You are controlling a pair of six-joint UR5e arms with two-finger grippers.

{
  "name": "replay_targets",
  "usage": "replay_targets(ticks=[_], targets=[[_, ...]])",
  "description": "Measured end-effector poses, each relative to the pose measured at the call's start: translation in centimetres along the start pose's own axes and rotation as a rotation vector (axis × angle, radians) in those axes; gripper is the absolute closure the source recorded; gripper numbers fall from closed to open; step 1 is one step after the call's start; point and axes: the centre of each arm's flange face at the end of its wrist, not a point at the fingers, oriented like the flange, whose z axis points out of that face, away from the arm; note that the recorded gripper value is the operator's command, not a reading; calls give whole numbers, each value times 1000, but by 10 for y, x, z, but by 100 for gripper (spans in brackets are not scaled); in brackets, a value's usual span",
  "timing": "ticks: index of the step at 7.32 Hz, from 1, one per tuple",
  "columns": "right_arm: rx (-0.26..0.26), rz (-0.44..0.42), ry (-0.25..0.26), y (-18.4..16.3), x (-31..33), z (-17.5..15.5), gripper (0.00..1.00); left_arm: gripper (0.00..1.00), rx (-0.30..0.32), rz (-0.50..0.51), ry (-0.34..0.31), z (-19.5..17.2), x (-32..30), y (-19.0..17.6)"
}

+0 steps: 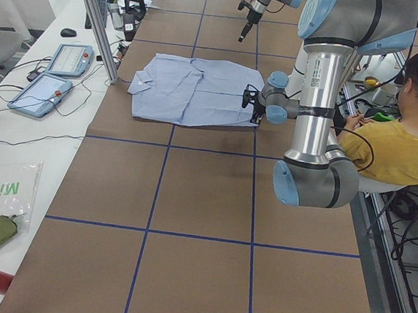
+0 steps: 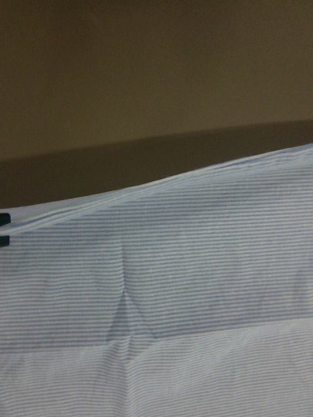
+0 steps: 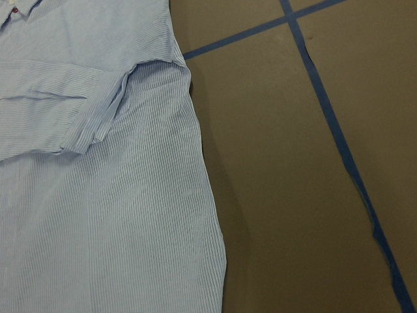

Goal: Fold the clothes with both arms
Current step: 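Grasp the hem corners nearest the robot with both grippers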

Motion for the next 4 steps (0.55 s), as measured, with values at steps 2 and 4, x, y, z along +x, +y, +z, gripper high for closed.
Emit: replay_targets(ticks=[2, 4], targets=[[43, 68, -4, 38, -1, 17, 26, 100, 42, -4, 1, -2, 1, -4], [78, 89, -5, 67, -8, 45, 44, 100, 72, -4, -1, -4, 0, -7]])
